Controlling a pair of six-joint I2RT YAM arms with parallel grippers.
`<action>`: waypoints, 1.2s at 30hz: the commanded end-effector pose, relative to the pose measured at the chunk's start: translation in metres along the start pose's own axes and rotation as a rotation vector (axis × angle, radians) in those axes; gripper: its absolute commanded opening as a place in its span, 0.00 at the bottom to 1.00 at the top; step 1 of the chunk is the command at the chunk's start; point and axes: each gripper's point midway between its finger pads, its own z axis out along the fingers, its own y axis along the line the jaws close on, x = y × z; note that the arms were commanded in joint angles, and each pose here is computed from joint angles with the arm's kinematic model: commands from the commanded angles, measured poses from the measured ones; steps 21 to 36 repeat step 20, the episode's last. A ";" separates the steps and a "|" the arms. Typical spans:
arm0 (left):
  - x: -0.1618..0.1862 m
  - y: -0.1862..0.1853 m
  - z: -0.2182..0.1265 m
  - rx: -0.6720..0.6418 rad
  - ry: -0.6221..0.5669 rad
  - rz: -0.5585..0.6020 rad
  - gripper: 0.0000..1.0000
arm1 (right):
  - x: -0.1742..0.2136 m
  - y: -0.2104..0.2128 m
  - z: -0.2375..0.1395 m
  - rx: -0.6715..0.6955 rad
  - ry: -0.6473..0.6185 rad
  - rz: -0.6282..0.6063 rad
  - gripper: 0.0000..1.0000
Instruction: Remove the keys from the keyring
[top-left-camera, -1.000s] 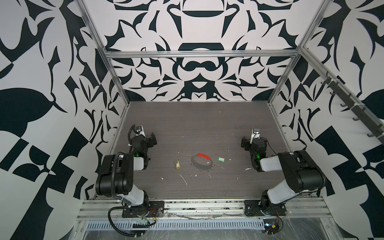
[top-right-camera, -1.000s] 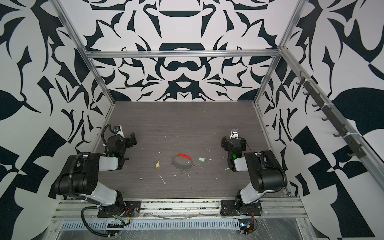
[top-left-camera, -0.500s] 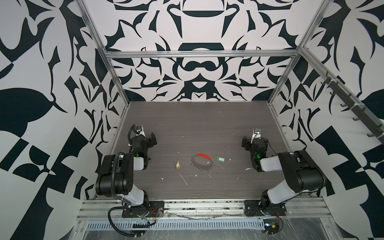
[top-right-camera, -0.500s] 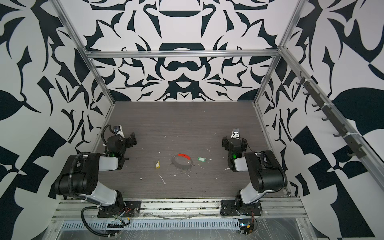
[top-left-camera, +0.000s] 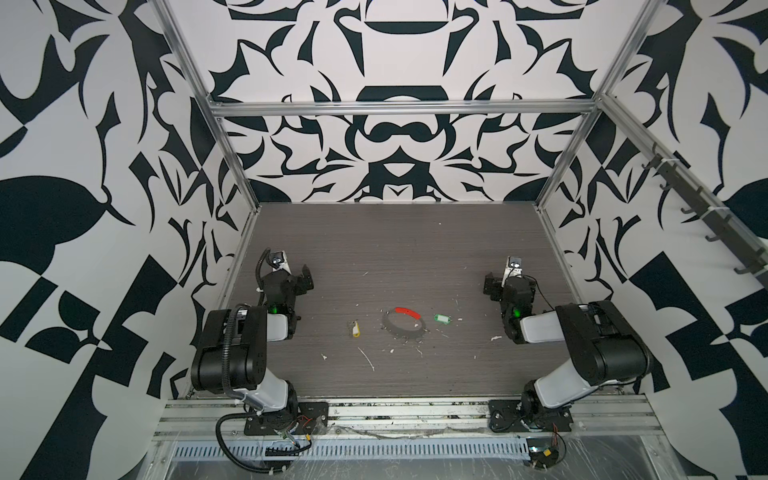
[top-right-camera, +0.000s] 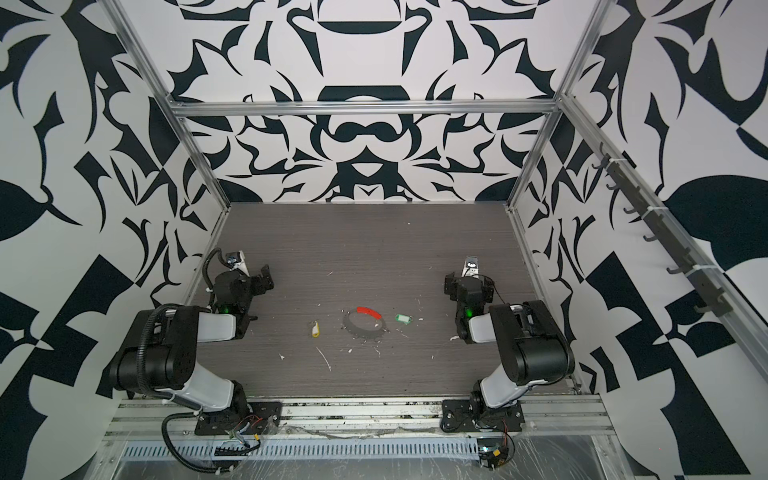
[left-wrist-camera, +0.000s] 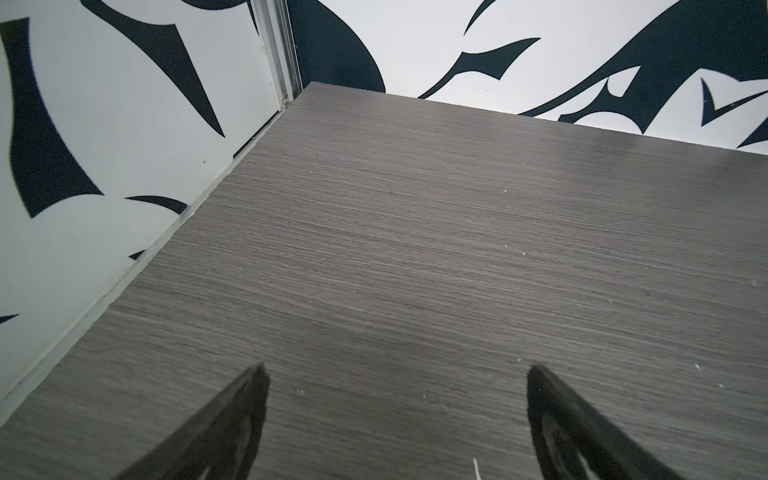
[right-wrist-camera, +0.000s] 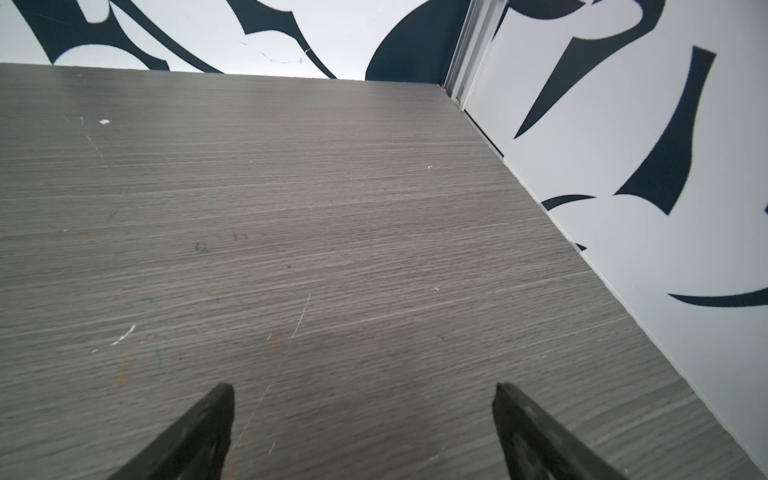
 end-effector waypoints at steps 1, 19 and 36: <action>-0.001 0.000 -0.001 0.005 -0.016 -0.005 0.99 | -0.017 -0.003 -0.003 0.014 -0.061 0.030 1.00; -0.001 0.000 -0.001 0.006 -0.017 -0.005 0.99 | -0.016 -0.003 -0.003 0.015 -0.060 0.029 1.00; -0.001 0.000 -0.001 0.004 -0.016 -0.006 0.99 | -0.017 -0.003 -0.003 0.015 -0.061 0.029 1.00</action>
